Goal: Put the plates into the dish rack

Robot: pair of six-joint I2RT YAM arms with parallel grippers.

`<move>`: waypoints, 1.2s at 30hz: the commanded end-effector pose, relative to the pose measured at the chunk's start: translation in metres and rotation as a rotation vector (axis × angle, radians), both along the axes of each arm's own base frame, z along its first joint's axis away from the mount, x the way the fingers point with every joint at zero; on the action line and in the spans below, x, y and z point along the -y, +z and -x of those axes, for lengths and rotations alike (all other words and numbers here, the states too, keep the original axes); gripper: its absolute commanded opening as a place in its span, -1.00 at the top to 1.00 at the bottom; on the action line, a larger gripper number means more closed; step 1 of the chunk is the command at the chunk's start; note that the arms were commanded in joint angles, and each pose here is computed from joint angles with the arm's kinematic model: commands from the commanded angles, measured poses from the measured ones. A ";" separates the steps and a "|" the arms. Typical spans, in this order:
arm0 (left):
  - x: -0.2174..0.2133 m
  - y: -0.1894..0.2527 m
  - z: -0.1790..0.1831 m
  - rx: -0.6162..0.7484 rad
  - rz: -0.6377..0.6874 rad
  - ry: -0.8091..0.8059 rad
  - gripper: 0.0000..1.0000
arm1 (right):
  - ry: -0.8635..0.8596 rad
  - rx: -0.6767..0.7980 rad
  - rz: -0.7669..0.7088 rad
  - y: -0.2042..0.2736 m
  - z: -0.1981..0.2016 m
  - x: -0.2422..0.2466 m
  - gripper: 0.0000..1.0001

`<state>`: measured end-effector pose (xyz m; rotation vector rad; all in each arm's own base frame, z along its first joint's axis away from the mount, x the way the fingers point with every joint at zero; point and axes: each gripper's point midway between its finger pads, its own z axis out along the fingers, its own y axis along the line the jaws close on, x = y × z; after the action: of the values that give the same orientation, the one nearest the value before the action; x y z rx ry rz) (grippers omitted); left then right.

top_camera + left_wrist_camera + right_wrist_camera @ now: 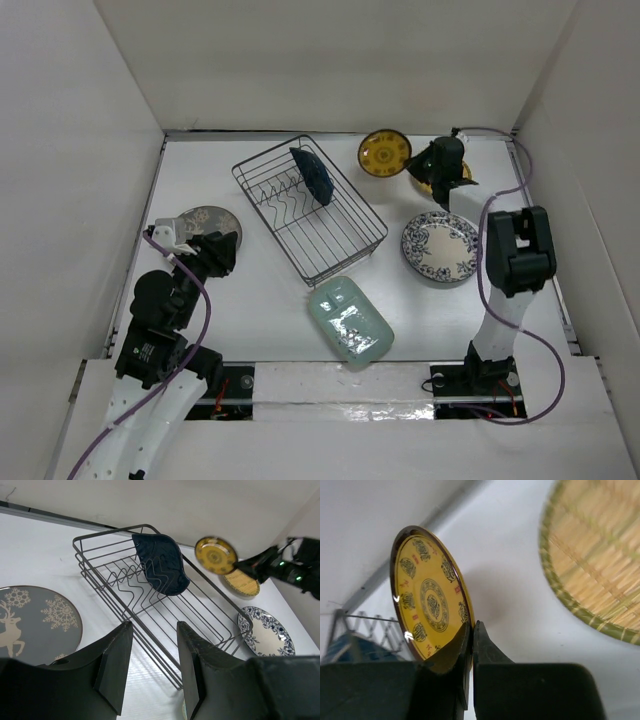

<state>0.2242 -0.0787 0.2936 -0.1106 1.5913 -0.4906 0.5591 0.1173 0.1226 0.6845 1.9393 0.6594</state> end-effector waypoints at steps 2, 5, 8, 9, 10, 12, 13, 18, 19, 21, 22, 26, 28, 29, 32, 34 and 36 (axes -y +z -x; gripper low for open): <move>-0.004 0.020 0.003 0.069 0.023 0.013 0.25 | -0.108 0.449 0.262 0.201 0.032 -0.011 1.00; -0.005 0.024 0.007 0.085 0.030 0.013 0.24 | -0.061 0.546 0.430 0.244 0.068 -0.051 1.00; -0.007 0.027 0.011 0.102 0.038 0.014 0.24 | -0.010 0.564 0.583 0.262 0.083 -0.083 1.00; -0.007 0.027 0.012 0.106 0.040 0.011 0.24 | 0.041 0.564 0.609 0.262 0.091 -0.109 1.00; -0.006 0.027 0.014 0.105 0.039 0.007 0.24 | 0.037 0.557 0.640 0.262 0.094 -0.116 1.00; -0.007 0.027 0.015 0.108 0.040 0.005 0.24 | 0.065 0.555 0.754 0.254 0.098 -0.134 1.00; -0.007 0.027 0.015 0.109 0.041 0.005 0.24 | 0.068 0.561 0.777 0.258 0.106 -0.150 1.00; -0.006 0.031 0.018 0.123 0.042 -0.004 0.24 | 0.072 0.534 1.014 0.248 0.111 -0.184 1.00; -0.006 0.031 0.018 0.126 0.043 -0.006 0.24 | 0.069 0.512 1.067 0.234 0.111 -0.195 1.00; -0.006 0.031 0.019 0.128 0.042 -0.007 0.24 | 0.062 0.513 1.173 0.234 0.109 -0.205 1.00; -0.006 0.032 0.020 0.131 0.043 -0.007 0.24 | 0.051 0.515 1.167 0.236 0.109 -0.204 1.00; -0.007 0.033 0.021 0.137 0.043 -0.007 0.24 | 0.071 0.475 1.272 0.211 0.099 -0.219 1.00; -0.007 0.033 0.022 0.138 0.044 -0.008 0.24 | 0.062 0.466 1.289 0.207 0.097 -0.220 1.00; -0.007 0.035 0.022 0.142 0.045 -0.007 0.24 | 0.064 0.460 1.304 0.203 0.096 -0.220 1.00; -0.006 0.034 0.021 0.140 0.043 -0.010 0.24 | 0.037 0.431 1.367 0.192 0.097 -0.219 1.00; -0.007 0.034 0.022 0.144 0.041 -0.010 0.24 | -0.013 0.419 1.391 0.184 0.095 -0.214 1.00; -0.007 0.035 0.022 0.145 0.043 -0.010 0.24 | -0.008 0.417 1.417 0.178 0.094 -0.215 1.00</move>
<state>0.2058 -0.0726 0.3126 -0.1091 1.4987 -0.5170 0.4661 0.3421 0.2723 -0.4486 1.5612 -0.5419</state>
